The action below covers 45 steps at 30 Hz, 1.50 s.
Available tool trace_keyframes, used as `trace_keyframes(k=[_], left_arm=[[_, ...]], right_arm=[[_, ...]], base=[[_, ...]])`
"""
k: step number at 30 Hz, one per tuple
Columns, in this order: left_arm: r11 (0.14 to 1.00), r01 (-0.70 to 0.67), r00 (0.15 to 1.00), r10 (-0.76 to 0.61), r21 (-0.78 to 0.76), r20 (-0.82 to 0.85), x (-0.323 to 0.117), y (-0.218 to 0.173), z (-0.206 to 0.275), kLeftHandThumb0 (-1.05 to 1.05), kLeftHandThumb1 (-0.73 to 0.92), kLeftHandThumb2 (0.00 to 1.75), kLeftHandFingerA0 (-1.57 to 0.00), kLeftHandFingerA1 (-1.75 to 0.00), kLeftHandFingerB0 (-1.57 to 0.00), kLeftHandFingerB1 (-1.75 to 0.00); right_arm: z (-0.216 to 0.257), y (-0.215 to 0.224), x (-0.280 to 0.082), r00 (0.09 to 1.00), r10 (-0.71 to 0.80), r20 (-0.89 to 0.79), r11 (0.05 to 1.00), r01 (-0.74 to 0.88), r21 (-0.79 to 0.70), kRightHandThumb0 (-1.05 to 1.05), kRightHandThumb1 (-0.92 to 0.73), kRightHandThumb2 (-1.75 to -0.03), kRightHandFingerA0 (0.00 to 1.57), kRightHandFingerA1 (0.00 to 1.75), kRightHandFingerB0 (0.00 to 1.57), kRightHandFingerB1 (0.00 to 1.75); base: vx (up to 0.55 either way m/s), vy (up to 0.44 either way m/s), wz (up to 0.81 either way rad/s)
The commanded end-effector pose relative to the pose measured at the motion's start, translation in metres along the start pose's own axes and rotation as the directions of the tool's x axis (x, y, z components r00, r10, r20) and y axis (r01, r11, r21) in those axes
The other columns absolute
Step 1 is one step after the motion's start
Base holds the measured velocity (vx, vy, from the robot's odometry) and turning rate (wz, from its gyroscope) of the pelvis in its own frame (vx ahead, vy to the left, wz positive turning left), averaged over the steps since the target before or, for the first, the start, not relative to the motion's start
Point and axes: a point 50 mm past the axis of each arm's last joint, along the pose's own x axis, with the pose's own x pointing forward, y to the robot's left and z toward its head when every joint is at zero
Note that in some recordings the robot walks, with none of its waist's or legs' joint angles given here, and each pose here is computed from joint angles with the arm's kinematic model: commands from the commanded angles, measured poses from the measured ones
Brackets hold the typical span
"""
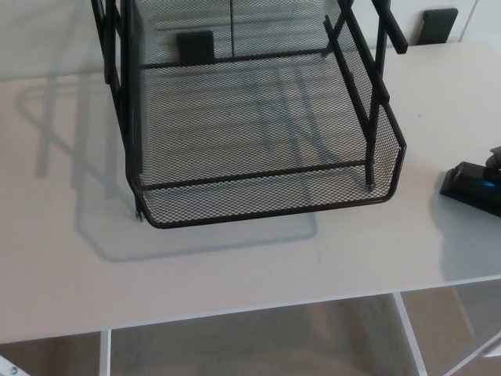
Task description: The robot walks towards a desk on which a file tray is kept in the middle and a stapler is kept to its right. The robot lifts the stapler using its right hand and places it on the file tray.
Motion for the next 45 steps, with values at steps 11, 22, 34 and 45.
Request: trace_keyframes(k=[11, 22, 34, 45], left_arm=[[0.996, -0.011, 1.000, 0.012, 0.087, -0.005, 0.002, 0.004, 0.002, -0.44, 0.70, 0.59, -0.72, -0.68, -0.62, -0.60], [0.995, -0.004, 1.000, 0.005, 0.104, -0.009, 0.002, 0.004, 0.001, -0.45, 0.69, 0.60, -0.72, -0.69, -0.61, -0.59], [0.994, -0.006, 1.000, 0.007, 0.111, -0.004, -0.001, 0.005, 0.002, -0.46, 0.71, 0.59, -0.71, -0.68, -0.64, -0.61], [0.994, -0.002, 1.000, 0.004, 0.105, -0.016, -0.001, 0.006, -0.001, -0.47, 0.50, 0.95, -0.72, -0.78, -0.55, -0.69]], right_arm=[[0.018, 0.056, -0.020, 0.999, -0.001, 0.032, 0.990, 0.005, -0.137, -0.27, -0.75, -0.64, 0.76, 1.62, 0.67, 1.08], [0.008, 0.043, -0.025, 0.988, -0.148, -0.053, 0.988, 0.150, 0.041, -0.31, -0.82, -0.65, 0.82, 1.74, 0.58, 1.30], [-0.015, 0.011, -0.029, 0.945, -0.295, -0.138, 0.920, 0.320, 0.224, -0.22, -0.74, -0.66, 0.84, 1.74, 0.65, 1.47], [-0.048, -0.045, -0.039, 0.880, -0.439, -0.183, 0.855, 0.472, 0.216, -0.20, -0.70, -0.66, 0.81, 1.71, 0.65, 1.54]], base=[[0.00, 0.000, 0.00], [0.00, 0.000, 0.00], [0.00, 0.000, 0.00], [0.00, 0.000, 0.00]])
